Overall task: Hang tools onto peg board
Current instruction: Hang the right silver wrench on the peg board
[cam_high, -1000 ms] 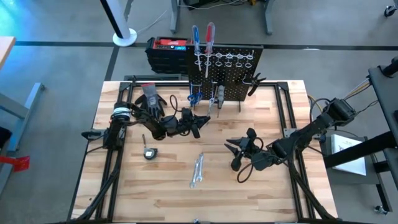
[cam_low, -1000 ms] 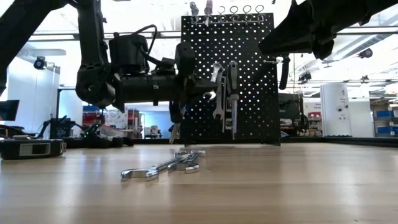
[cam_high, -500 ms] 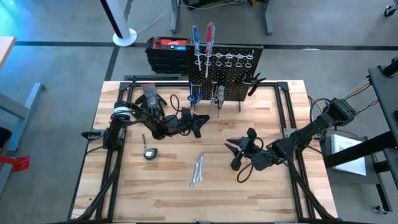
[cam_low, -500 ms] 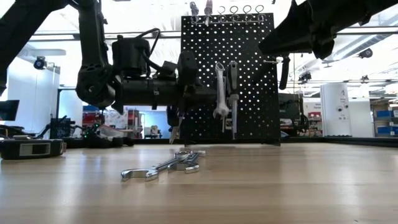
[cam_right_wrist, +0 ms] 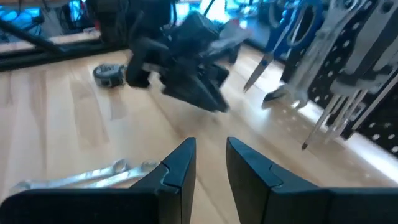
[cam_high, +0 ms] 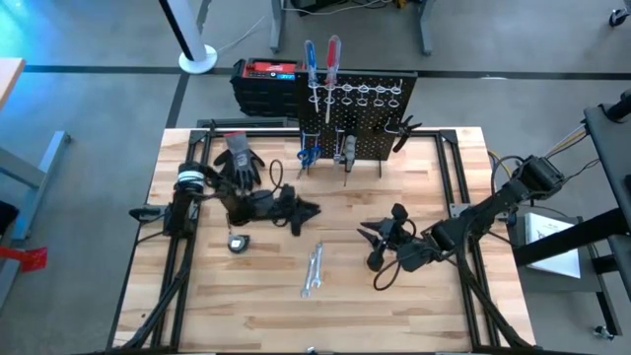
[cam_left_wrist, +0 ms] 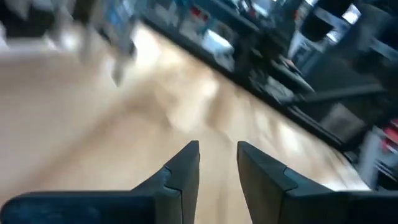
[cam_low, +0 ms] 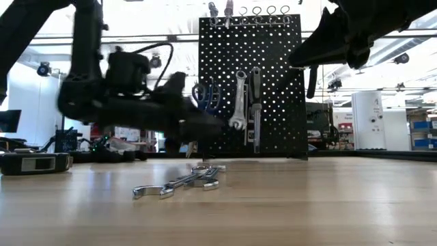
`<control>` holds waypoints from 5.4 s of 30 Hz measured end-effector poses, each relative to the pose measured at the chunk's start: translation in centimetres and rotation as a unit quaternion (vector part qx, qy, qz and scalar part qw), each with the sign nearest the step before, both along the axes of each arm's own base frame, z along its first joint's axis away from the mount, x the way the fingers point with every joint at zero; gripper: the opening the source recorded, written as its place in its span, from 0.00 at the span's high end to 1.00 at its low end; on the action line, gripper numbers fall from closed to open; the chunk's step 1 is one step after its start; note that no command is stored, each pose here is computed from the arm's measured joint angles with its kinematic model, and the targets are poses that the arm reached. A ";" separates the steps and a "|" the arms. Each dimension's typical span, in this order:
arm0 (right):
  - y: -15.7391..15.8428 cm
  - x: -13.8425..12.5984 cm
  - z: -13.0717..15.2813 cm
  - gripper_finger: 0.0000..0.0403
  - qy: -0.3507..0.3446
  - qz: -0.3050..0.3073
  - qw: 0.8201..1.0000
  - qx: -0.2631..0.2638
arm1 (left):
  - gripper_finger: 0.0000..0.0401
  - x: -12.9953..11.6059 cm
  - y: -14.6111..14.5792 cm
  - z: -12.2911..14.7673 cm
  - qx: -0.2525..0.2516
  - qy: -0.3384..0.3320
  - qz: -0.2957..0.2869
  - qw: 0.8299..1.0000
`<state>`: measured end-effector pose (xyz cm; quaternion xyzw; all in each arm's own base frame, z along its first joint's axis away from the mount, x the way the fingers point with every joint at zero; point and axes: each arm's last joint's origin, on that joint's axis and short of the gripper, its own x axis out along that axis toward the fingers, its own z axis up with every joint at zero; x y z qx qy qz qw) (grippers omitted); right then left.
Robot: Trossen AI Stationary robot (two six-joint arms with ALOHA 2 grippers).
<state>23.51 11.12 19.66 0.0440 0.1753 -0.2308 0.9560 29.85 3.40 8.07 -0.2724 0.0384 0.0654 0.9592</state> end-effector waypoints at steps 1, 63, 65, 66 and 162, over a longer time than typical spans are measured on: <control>0.0 0.1 -0.1 0.80 0.003 0.008 1.000 0.009 | 0.76 -0.6 -0.6 -0.1 -0.008 0.006 -0.010 1.000; -0.9 12.8 -10.8 0.81 0.087 0.127 0.980 0.125 | 0.81 -0.6 -15.1 5.9 0.202 0.277 -0.064 0.937; -0.8 12.8 -10.4 0.81 0.079 0.131 0.981 0.119 | 0.81 -0.5 -14.1 5.7 0.202 0.289 -0.059 0.934; -0.7 12.8 -10.0 0.81 0.076 0.134 0.981 0.118 | 0.81 -0.2 -13.7 5.5 0.199 0.285 -0.061 0.936; 5.2 13.5 -10.0 0.78 0.166 0.330 0.896 -0.247 | 0.81 1.7 -10.5 1.6 0.003 0.416 0.067 0.907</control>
